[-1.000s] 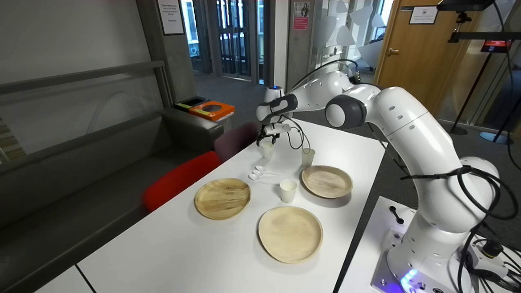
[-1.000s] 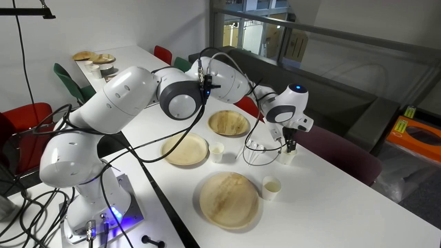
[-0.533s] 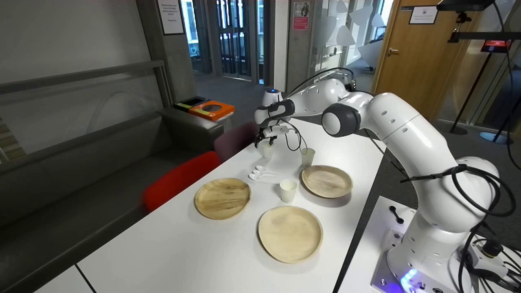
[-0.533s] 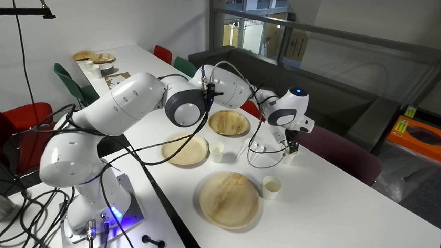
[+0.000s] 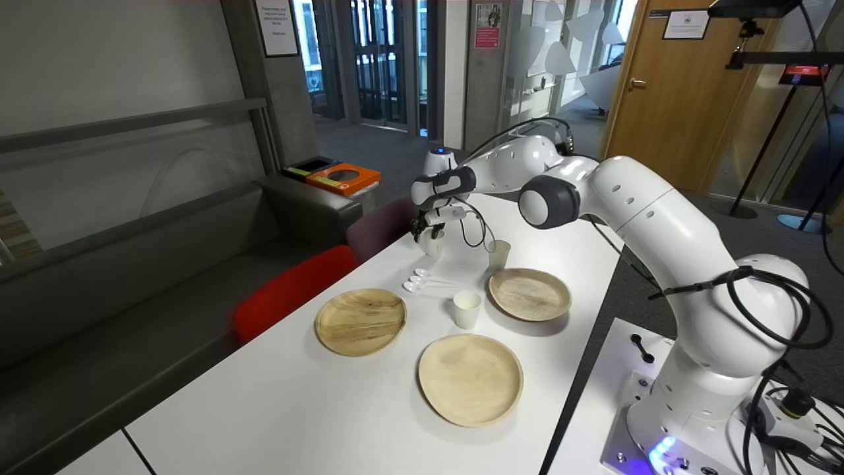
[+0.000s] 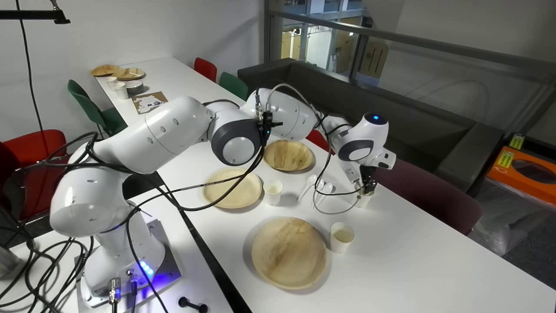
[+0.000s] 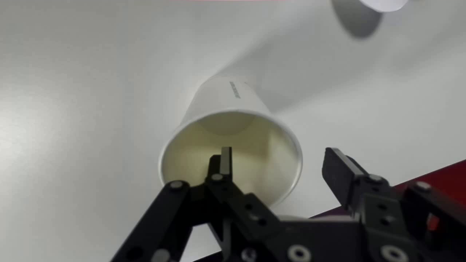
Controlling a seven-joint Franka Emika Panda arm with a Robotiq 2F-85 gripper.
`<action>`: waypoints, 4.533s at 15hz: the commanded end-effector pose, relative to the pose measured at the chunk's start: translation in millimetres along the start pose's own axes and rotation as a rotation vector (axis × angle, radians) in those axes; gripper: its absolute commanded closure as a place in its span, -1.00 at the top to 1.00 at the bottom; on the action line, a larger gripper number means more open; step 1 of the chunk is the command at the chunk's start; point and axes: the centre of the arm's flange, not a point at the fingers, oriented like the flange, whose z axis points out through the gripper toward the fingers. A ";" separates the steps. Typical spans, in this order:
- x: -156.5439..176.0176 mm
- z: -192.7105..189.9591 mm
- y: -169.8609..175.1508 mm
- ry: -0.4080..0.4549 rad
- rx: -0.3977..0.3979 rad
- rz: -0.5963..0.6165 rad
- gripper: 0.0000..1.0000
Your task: Shift the cup to the left, then move it closer to the plate
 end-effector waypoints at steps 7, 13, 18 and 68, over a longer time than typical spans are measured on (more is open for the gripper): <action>3.0 -15.6 -4.0 0.037 -0.019 0.011 -1.00; -48.7 -33.7 -49.0 0.118 -0.061 -0.004 -0.98; -94.5 -38.0 -106.5 0.243 -0.113 -0.078 -0.98; -367.2 -112.0 -356.4 0.075 0.009 -0.736 -0.98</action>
